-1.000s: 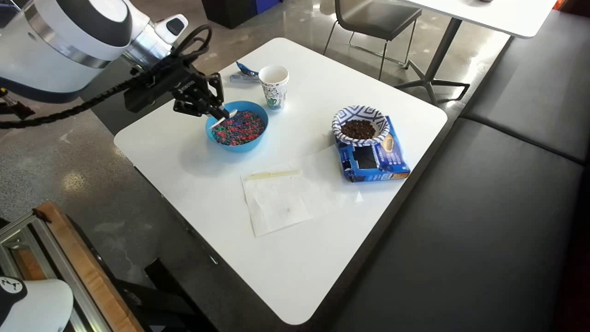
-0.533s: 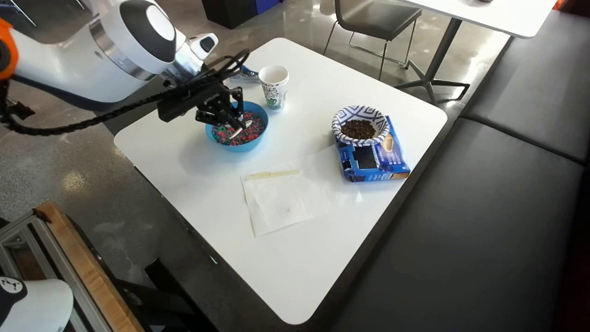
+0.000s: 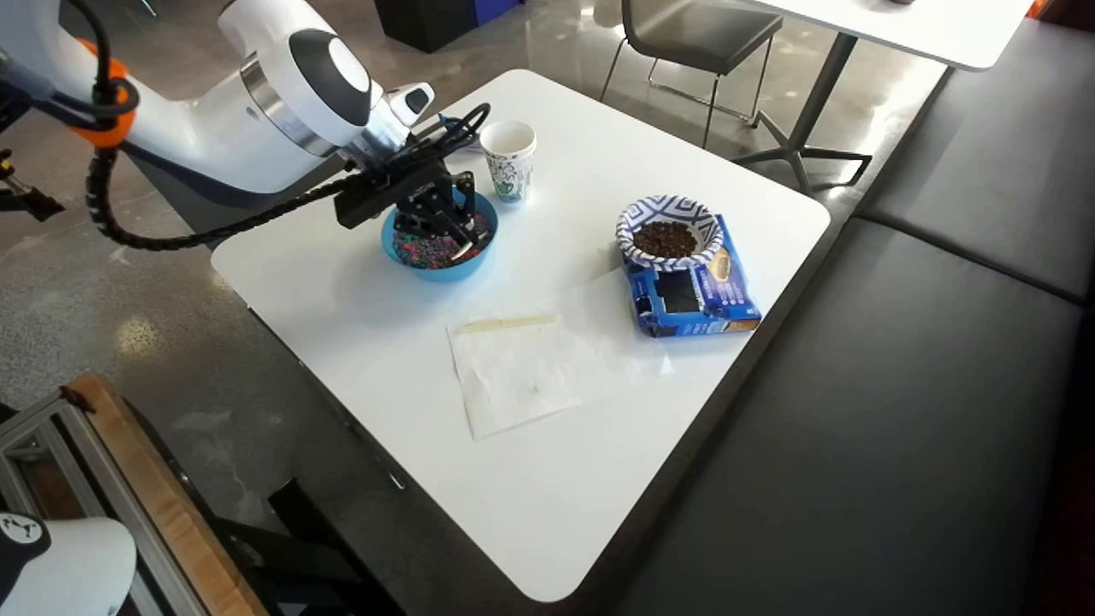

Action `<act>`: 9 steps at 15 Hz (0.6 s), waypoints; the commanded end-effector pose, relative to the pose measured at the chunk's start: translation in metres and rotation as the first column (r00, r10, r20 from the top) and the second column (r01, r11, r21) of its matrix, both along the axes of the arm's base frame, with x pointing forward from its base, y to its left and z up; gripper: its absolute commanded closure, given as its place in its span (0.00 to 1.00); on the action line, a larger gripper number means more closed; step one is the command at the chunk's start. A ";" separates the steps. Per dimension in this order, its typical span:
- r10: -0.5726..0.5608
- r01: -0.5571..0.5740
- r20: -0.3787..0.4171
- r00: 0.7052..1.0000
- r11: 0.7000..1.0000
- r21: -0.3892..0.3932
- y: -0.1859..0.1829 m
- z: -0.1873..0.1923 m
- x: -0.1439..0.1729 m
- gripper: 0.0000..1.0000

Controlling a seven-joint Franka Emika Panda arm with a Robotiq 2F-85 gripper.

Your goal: Use the white spoon to place some cereal from the blue bowl into the coffee cup then put the spoon back on the napkin.

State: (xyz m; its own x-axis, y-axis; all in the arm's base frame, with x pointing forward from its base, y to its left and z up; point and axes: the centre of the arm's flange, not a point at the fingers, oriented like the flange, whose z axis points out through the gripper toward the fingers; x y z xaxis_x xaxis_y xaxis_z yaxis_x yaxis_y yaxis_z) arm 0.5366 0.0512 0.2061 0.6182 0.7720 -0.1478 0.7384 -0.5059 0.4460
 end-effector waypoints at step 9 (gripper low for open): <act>-0.005 0.022 -0.102 0.995 0.986 0.168 0.002 -0.004 0.010 0.96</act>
